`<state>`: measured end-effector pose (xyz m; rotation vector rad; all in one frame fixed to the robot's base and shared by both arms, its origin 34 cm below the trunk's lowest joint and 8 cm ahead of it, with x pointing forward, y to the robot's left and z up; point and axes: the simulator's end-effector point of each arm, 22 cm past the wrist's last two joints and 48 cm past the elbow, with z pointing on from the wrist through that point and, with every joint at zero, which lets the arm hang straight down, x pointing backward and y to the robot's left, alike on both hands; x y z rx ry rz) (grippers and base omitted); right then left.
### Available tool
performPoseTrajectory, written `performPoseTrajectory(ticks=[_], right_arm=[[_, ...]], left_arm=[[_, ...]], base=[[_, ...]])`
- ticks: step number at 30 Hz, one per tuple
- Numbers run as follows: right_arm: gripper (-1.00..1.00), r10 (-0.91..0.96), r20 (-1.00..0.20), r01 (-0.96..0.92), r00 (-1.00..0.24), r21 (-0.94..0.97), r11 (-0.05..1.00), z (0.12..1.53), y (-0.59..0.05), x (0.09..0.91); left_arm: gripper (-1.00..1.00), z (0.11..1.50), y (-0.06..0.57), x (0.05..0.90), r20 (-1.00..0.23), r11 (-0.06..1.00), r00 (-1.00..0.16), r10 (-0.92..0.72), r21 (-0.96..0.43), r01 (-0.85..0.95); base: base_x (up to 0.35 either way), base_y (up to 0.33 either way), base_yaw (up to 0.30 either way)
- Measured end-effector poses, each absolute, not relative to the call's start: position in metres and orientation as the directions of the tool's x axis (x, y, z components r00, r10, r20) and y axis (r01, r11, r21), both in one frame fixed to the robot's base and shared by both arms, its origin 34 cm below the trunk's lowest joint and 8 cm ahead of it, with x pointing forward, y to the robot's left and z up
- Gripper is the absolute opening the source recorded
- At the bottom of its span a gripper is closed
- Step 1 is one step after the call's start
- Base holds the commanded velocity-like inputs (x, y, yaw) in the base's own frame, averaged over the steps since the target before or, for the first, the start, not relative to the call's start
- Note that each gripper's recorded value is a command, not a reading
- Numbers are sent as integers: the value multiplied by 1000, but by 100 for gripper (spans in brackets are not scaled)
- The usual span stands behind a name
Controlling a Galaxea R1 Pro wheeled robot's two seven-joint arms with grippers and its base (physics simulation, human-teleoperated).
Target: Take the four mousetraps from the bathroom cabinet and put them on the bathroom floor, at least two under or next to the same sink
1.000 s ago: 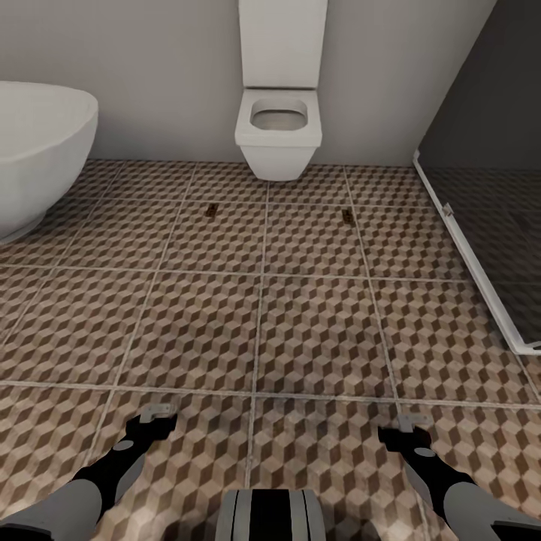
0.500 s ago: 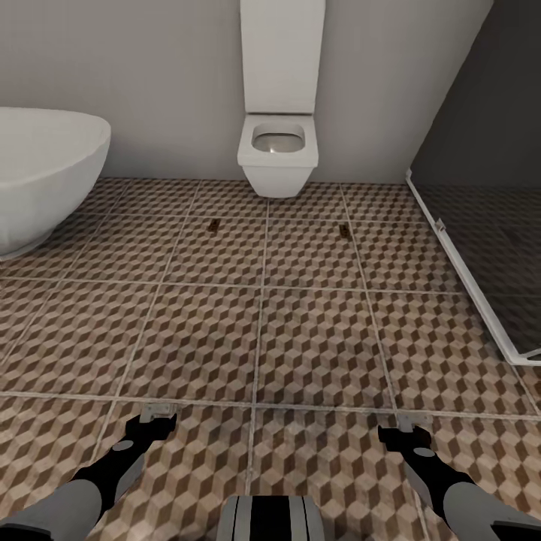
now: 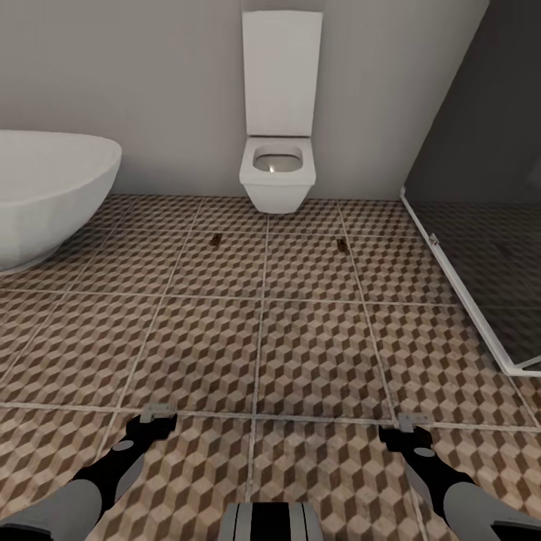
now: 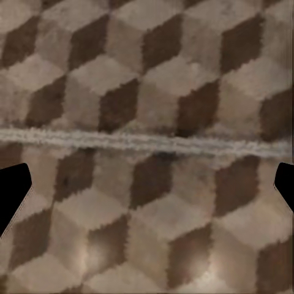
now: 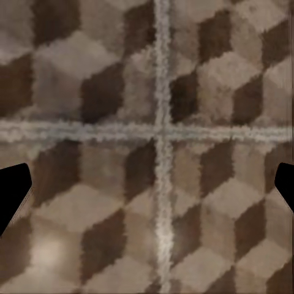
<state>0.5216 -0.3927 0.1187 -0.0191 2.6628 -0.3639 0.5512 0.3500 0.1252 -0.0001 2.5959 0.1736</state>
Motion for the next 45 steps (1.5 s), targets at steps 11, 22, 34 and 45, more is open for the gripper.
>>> performPoseTrajectory(ticks=[11, 22, 34, 45], right_arm=[[100, -73, -473, 58, -878, -258, 964, 140, -393, 538], [100, -74, -515, 69, -854, -254, 965, 162, -393, 554], [100, -73, -554, 82, -830, -251, 965, 187, -393, 570], [100, -73, -590, 93, -804, -246, 965, 210, -393, 583]], left_arm=[[100, 147, 349, 567, -551, 992, -834, 34, 118, -38], [100, 170, 350, 582, -586, 992, -809, 32, 116, -45], [100, 194, 350, 593, -618, 992, -786, 32, 115, -50], [100, 217, 350, 605, -649, 992, -760, 32, 113, -56]], base=[[0, 0, 0], [0, 0, 0], [0, 0, 0], [0, 0, 0]])
